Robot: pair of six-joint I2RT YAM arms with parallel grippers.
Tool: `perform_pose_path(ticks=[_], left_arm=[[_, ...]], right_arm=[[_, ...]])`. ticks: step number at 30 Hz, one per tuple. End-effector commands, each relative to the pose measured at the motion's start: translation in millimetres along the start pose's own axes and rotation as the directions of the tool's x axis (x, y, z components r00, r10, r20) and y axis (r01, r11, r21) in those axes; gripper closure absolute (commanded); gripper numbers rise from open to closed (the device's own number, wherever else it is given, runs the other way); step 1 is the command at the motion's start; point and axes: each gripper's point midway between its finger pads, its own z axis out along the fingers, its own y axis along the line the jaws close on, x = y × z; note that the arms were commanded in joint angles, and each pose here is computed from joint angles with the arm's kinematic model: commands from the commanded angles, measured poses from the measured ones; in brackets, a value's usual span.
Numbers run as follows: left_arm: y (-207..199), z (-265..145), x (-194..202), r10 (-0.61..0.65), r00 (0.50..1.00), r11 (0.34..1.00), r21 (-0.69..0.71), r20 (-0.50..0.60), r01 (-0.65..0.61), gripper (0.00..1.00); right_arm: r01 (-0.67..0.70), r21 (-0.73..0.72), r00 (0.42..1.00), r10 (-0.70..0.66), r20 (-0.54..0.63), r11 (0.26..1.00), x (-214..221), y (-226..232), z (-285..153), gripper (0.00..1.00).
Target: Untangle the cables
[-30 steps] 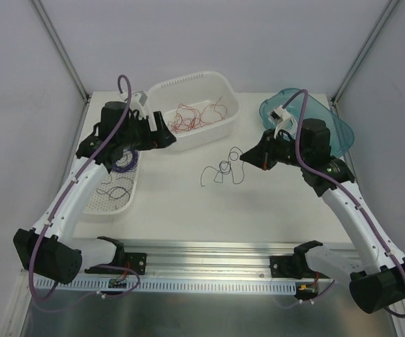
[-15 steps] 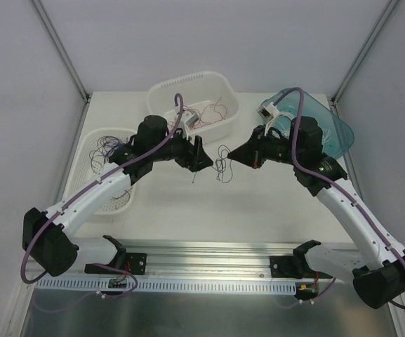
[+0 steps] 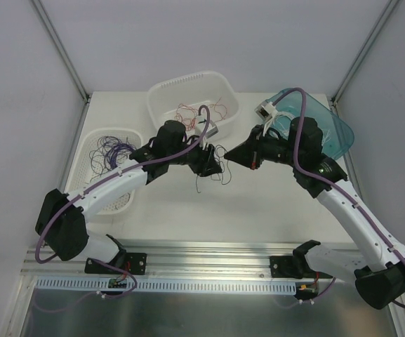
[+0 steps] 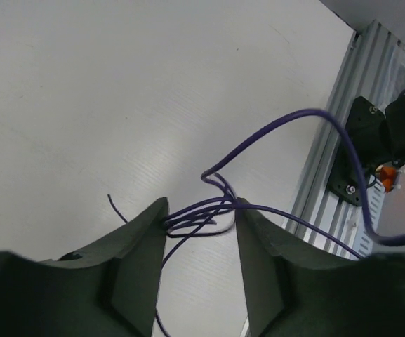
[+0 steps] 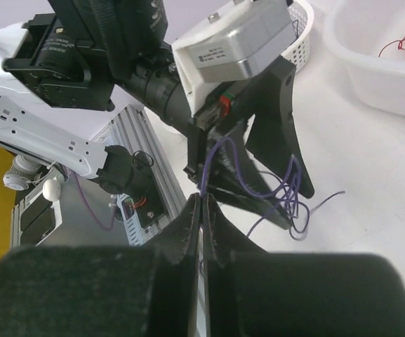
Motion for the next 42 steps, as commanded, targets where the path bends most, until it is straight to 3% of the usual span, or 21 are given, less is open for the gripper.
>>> perform_pose_path(ticks=[1,2,6,10,13,17,20,23,28,34,42], left_arm=[[-10.4,7.5,-19.3,0.053,0.996,0.997,0.053,0.074,-0.057,0.63],[-10.5,9.6,-17.0,0.041,0.997,0.998,0.055,0.068,-0.045,0.77],[-2.1,7.5,-13.4,0.008,0.997,1.000,0.001,0.072,-0.008,0.99],[11.4,0.3,-5.7,-0.034,0.996,0.995,-0.093,0.086,0.042,1.00],[15.7,-5.4,5.2,-0.061,0.995,0.990,-0.125,0.084,0.071,1.00],[26.3,-23.7,11.8,-0.111,0.986,0.971,-0.199,0.128,0.135,1.00],[38.1,-39.8,22.1,-0.138,0.978,0.954,-0.246,0.154,0.173,1.00],[58.9,-60.3,33.1,-0.188,0.963,0.909,-0.336,0.192,0.245,1.00],[78.9,-94.6,32.9,-0.240,0.926,0.855,-0.389,0.292,0.344,1.00],[56.4,-119.9,-14.4,-0.153,0.913,0.893,-0.343,0.378,0.292,1.00],[63.8,-159.4,-44.4,-0.086,0.902,0.825,-0.478,0.422,0.302,1.00]], right_arm=[[0.081,-0.065,0.993,-0.075,0.088,0.995,-29.6,29.3,-11.1,0.99],[0.085,-0.053,0.993,-0.080,0.091,0.995,-30.0,27.9,-11.6,0.99],[0.093,0.092,0.993,-0.099,0.062,0.991,-21.8,6.2,-21.8,0.99],[0.063,0.395,0.995,-0.091,0.052,0.917,-25.2,-43.7,-49.0,0.99],[0.011,0.508,0.993,-0.069,0.096,0.861,-31.2,-65.4,-72.2,0.99],[-0.143,0.686,0.979,-0.001,0.205,0.713,-34.8,-103.3,-118.3,0.99],[-0.246,0.746,0.960,0.052,0.274,0.618,-27.4,-122.2,-145.1,0.99],[-0.298,0.749,0.945,0.071,0.319,0.592,-26.2,-127.7,-156.4,0.99],[-0.305,0.727,0.949,0.130,0.289,0.615,-16.2,-128.5,-147.5,0.99],[-0.329,0.617,0.944,0.259,0.203,0.715,6.1,-123.6,-113.9,0.99],[-0.312,0.578,0.948,0.283,0.144,0.754,17.7,-119.8,-102.4,0.99]])
